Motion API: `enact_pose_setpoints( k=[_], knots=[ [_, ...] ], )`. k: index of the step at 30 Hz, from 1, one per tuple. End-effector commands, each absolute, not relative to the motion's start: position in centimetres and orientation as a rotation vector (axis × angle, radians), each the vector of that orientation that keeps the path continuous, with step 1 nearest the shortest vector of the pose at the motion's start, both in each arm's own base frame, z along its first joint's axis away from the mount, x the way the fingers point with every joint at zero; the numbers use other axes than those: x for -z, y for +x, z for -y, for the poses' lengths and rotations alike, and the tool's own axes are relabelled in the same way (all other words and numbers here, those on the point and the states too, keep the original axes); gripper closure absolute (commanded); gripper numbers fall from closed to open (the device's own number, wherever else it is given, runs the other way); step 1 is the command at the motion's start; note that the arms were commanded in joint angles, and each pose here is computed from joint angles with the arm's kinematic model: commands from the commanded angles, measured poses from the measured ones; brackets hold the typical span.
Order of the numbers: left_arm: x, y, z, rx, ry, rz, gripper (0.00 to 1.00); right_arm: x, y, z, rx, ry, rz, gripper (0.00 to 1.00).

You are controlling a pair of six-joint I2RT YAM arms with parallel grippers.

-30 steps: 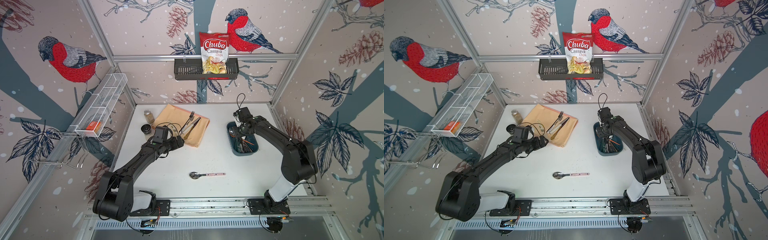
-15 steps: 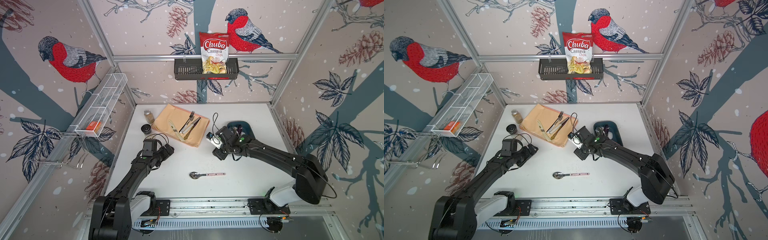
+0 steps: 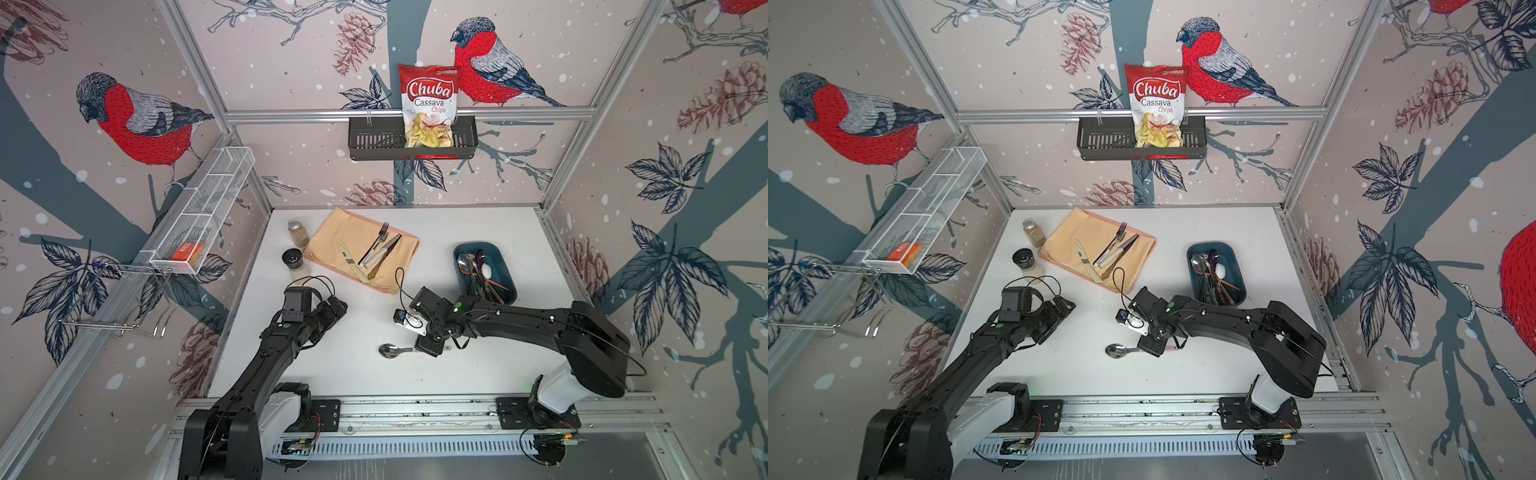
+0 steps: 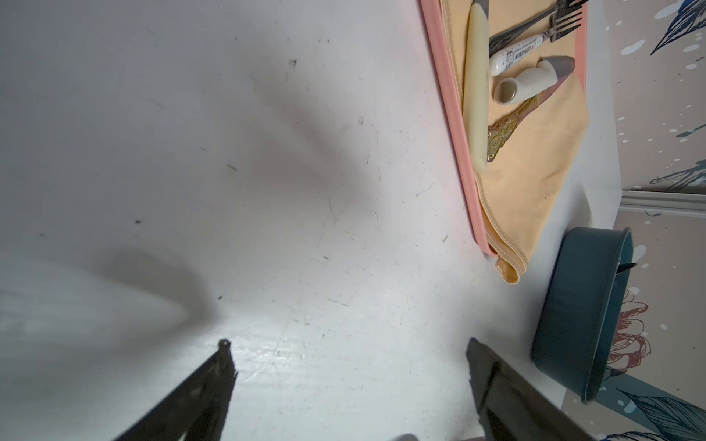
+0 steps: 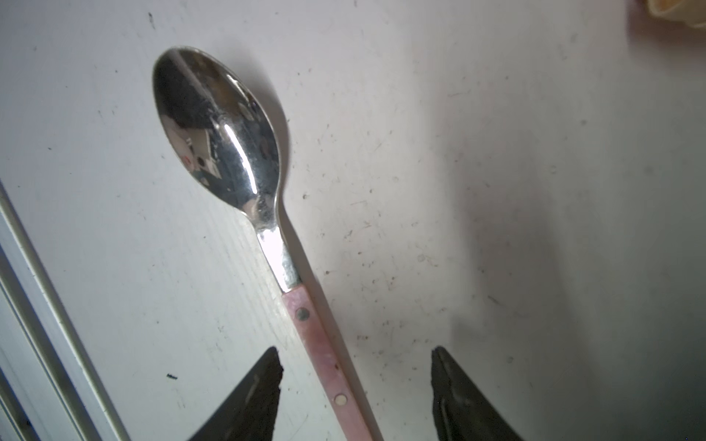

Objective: Put the spoon into the storage box
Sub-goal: Pick up the spoon from the center of the board.

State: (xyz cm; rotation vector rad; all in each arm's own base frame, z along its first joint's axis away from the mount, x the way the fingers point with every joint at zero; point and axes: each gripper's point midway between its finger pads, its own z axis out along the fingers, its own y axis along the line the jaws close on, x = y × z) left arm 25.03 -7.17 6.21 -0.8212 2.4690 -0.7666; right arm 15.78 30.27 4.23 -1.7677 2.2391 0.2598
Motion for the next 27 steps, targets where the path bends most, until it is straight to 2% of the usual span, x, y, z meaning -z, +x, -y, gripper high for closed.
enact_pose_setpoints(
  k=[1,17,22,27],
  knots=[
    [-6.5,25.0,7.3,0.786,-0.815,-2.47,0.04,-4.1,15.4,-31.1,-0.289,-1.805,-2.213,0.38],
    [-6.7,24.7,7.0,0.757,-0.759,-2.505,0.04,-1.9,15.5,-30.9,-0.157,-1.865,-2.249,0.44],
    [-6.7,24.8,6.9,0.763,-0.757,-2.506,0.04,-0.9,15.5,-30.7,-0.117,-1.891,-2.284,0.55],
    [-6.9,25.0,6.9,0.77,-0.747,-2.51,0.04,-0.5,15.6,-30.6,-0.087,-1.896,-2.306,0.62]
  ],
)
